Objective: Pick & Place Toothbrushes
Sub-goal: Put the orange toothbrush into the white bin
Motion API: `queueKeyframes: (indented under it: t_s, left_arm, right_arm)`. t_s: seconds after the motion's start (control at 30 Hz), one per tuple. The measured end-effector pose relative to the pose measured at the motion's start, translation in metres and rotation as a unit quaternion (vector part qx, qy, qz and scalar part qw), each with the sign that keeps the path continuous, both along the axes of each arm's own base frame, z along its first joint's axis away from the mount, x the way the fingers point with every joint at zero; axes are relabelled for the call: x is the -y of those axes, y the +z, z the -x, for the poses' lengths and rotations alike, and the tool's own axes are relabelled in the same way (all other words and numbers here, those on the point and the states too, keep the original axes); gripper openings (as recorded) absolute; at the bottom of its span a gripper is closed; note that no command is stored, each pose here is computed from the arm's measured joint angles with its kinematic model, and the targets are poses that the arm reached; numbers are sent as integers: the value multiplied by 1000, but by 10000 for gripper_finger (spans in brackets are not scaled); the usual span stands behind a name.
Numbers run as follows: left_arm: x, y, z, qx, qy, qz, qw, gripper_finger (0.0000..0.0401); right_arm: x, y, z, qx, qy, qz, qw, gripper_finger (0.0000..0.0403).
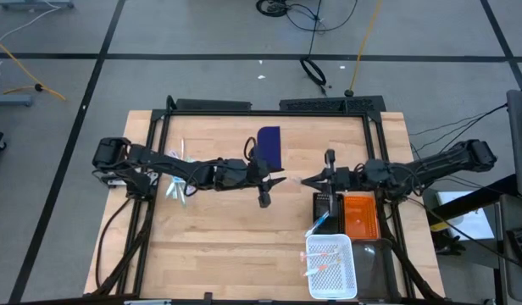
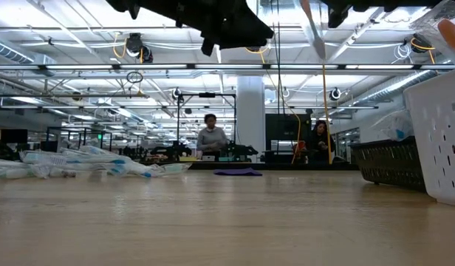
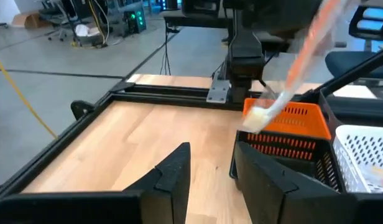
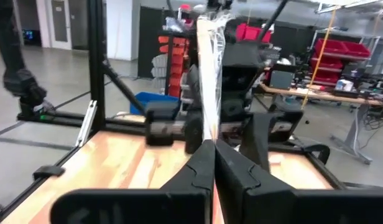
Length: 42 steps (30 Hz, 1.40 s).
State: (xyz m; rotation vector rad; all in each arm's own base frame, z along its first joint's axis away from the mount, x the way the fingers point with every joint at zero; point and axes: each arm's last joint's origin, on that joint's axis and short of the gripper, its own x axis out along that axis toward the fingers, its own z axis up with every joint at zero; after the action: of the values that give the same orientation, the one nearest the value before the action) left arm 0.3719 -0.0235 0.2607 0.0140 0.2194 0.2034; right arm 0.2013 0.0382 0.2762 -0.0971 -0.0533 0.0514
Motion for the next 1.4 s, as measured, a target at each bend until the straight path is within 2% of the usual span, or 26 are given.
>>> queueKeyframes:
  t_s: [0.13, 0.4, 0.8, 1.0, 1.4]
  left_arm:
    - [0, -4, 1, -23, 7, -2, 1000, 129]
    - [-2, -6, 2, -33, 21, -5, 999, 129]
    - [-2, -6, 2, -33, 20, -5, 999, 129]
    - [-2, -6, 2, -33, 20, -5, 999, 129]
    - [-2, -6, 2, -33, 20, -6, 999, 129]
  right_arm:
    - [-5, 0, 6, -10, 19, -4, 1000, 0]
    - [-28, 0, 18, -31, 107, -23, 994, 0]
    - [-77, 0, 40, -35, 249, -59, 966, 0]
    - [-111, -13, 46, -65, 303, -66, 948, 0]
    - [-154, -45, 56, -127, 292, -73, 945, 0]
